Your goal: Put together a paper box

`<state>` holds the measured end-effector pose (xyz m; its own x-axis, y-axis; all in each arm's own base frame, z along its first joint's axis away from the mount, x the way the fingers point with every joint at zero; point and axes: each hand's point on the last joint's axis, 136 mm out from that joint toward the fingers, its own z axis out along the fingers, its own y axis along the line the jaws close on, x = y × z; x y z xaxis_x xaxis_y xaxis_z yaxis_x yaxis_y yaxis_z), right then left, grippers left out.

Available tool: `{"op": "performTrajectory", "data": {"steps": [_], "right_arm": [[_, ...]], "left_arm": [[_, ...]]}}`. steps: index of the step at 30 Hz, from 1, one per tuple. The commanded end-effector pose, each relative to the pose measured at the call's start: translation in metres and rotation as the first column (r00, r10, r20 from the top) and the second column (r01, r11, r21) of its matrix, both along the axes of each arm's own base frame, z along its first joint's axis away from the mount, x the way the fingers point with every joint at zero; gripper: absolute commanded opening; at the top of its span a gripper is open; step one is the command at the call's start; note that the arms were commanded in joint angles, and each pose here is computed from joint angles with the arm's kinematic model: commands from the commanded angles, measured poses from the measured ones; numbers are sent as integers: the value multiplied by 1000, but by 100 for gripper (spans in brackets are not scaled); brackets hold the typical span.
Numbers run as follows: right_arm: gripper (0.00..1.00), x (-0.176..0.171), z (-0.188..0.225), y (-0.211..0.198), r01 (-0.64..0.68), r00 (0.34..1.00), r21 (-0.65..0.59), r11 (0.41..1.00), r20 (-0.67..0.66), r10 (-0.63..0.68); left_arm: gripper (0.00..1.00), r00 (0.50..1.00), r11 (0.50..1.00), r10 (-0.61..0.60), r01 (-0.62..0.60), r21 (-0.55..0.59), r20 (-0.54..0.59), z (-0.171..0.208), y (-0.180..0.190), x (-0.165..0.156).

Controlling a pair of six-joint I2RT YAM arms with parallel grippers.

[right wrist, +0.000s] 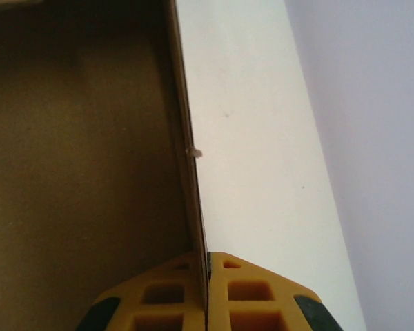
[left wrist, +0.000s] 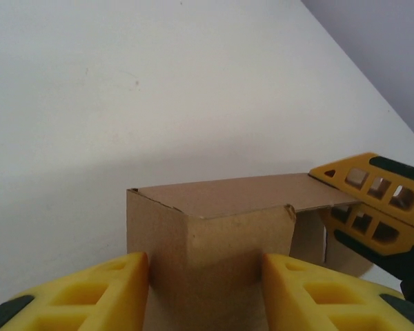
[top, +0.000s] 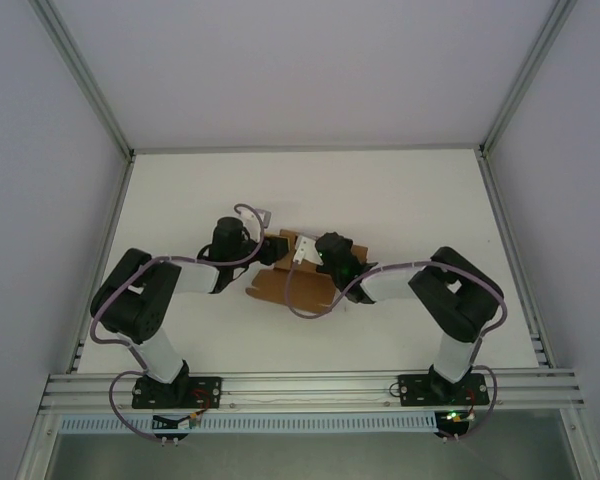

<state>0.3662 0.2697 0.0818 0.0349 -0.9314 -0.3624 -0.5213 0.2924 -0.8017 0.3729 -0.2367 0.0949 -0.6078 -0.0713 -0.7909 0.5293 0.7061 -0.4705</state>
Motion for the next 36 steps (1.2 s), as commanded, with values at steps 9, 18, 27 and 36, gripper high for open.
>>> {"op": "performTrajectory", "data": {"steps": [9, 18, 27, 36], "right_arm": [[0, 5, 57, 25, -98, 992, 97, 990, 94, 89], [0, 8, 70, 22, -93, 992, 123, 988, 93, 82], [0, 3, 64, 20, -114, 991, 106, 988, 83, 105], [0, -3, 56, 21, -123, 992, 112, 986, 30, 121]], "left_arm": [[46, 1000, 1000, -9, 9, 0, 20, 12, -1, -1], [50, 1000, 999, 23, -22, 43, -10, 3, 6, -11], [52, 997, 995, 73, -71, 69, -16, -2, 16, -13], [54, 1000, 995, -26, 26, 100, -8, -10, -14, -16]]}}
